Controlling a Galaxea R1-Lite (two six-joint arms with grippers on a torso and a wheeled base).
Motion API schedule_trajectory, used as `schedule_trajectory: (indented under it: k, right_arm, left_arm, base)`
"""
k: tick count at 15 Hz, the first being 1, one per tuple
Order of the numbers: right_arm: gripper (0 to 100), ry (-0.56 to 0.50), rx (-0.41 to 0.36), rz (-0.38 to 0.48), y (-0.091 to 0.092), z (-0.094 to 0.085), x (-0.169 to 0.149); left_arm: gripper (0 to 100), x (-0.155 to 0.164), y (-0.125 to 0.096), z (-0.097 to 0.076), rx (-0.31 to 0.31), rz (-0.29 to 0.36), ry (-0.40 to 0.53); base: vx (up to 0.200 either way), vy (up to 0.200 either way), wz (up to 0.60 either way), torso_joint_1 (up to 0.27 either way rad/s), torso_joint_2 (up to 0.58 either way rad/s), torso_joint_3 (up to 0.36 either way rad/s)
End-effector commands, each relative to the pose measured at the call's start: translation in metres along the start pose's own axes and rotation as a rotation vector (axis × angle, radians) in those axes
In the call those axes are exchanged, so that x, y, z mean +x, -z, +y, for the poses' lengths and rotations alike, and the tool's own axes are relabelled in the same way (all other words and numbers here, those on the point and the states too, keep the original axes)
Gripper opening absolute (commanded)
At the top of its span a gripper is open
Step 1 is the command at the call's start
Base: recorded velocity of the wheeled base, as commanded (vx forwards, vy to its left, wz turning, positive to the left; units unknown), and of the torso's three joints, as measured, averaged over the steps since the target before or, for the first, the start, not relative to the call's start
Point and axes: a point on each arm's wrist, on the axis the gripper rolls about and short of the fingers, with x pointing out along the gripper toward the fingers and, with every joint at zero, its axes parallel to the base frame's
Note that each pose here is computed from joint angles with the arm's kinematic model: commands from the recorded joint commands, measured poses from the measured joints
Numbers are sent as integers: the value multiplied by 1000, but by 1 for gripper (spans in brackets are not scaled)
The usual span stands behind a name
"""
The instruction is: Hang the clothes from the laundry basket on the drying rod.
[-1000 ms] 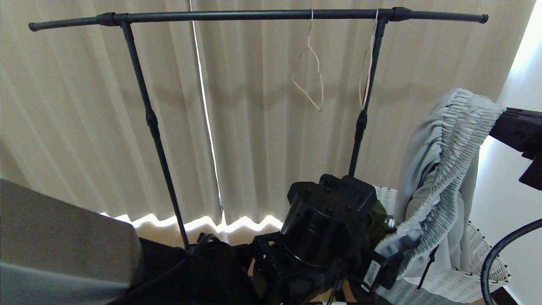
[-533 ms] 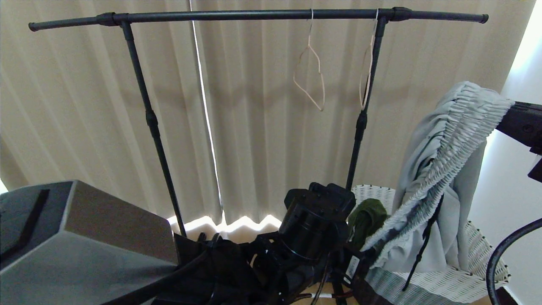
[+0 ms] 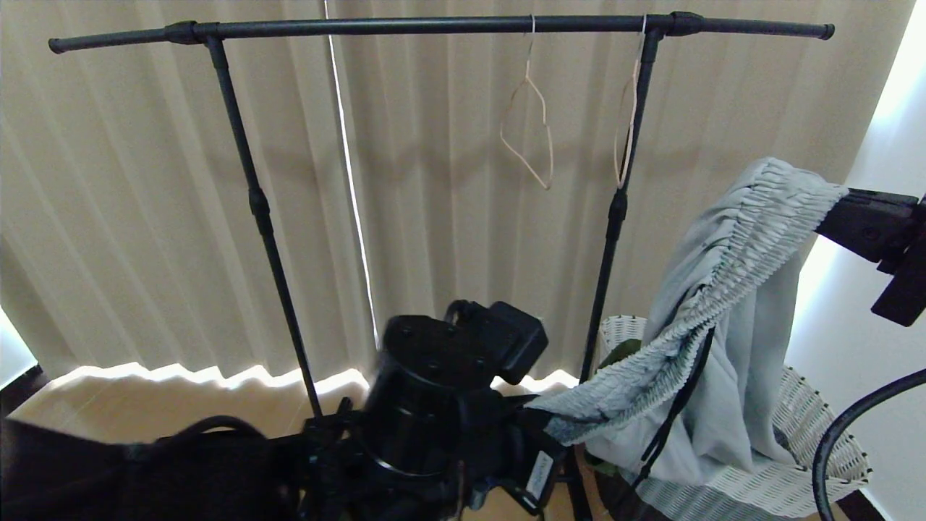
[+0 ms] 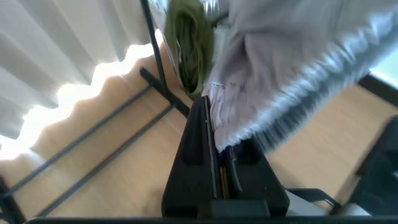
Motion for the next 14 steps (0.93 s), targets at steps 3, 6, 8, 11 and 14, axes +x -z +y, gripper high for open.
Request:
schedule_trajectory:
  k: [3,6,8,11,14]
  right_arm:
    - [0,-5,0,37,5,-1,17]
    - [0,-18,0,2,-7,0,22]
    - [0,-19,-2,-38,-20,0,26]
    - [0,-15,-5,-81,-33,-1,26]
    - [0,-7,-6,-103,-41,-2,30]
  left_arm:
    - [0,-140,-23,24,2,-170,5]
    - [0,-170,-40,39,-23,-223,-54]
    - [0,-183,-64,56,-37,-307,-153]
    - [0,-192,-89,71,-27,-376,-249]
    - [0,-174,-107,87,-32,-376,-322]
  base:
    - [0,0,0,0,0,0]
    - [0,0,0,0,0,0]
    - [0,0,0,0,0,0]
    - [0,0,0,0,0,0]
    - [0,0,0,0,0,0]
